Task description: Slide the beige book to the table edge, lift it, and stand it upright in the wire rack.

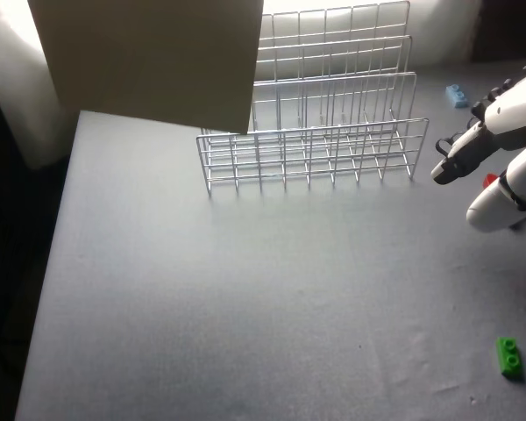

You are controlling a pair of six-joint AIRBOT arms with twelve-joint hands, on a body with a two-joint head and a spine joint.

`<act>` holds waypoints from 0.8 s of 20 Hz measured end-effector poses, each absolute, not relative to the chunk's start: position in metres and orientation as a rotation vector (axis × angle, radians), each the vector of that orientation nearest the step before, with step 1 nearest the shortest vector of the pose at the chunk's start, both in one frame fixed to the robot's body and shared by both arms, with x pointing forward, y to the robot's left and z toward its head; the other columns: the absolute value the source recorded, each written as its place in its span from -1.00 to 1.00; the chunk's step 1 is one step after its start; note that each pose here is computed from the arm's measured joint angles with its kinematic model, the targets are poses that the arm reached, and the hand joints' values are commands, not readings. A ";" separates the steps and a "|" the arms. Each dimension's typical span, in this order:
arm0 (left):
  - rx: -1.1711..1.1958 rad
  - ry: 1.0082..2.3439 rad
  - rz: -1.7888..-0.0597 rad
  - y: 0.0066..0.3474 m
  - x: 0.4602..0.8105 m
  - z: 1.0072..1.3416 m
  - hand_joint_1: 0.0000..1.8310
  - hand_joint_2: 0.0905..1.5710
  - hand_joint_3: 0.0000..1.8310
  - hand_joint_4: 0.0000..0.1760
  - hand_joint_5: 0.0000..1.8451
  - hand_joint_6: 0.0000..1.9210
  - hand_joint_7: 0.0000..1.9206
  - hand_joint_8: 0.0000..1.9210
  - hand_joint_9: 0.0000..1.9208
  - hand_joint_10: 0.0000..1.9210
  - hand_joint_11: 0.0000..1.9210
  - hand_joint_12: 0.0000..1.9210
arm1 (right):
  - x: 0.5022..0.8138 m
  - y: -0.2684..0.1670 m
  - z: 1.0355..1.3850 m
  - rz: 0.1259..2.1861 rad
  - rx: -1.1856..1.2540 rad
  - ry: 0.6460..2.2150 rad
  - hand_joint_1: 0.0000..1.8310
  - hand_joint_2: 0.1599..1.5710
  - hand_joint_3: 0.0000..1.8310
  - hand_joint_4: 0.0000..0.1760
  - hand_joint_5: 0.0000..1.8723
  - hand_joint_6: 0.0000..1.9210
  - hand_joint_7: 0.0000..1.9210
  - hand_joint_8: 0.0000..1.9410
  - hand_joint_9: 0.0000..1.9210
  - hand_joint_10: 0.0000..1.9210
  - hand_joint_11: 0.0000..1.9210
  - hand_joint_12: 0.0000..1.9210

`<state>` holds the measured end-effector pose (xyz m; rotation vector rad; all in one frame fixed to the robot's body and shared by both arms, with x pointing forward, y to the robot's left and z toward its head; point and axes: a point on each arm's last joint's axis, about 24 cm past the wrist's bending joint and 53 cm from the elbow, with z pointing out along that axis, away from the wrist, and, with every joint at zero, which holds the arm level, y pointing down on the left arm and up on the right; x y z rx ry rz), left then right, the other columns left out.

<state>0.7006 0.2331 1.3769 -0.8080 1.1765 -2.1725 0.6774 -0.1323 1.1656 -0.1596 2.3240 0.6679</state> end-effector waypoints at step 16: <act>-0.727 1.171 -2.311 0.181 0.694 1.396 0.61 0.55 -1.00 -1.00 -0.23 0.35 -0.48 0.50 -0.30 0.44 -0.28 0.70 | 0.679 -0.131 1.172 0.668 -0.179 2.307 -0.74 0.47 -1.00 -1.00 -0.72 -1.00 -0.70 -1.00 -0.70 -1.00 -1.00 -0.20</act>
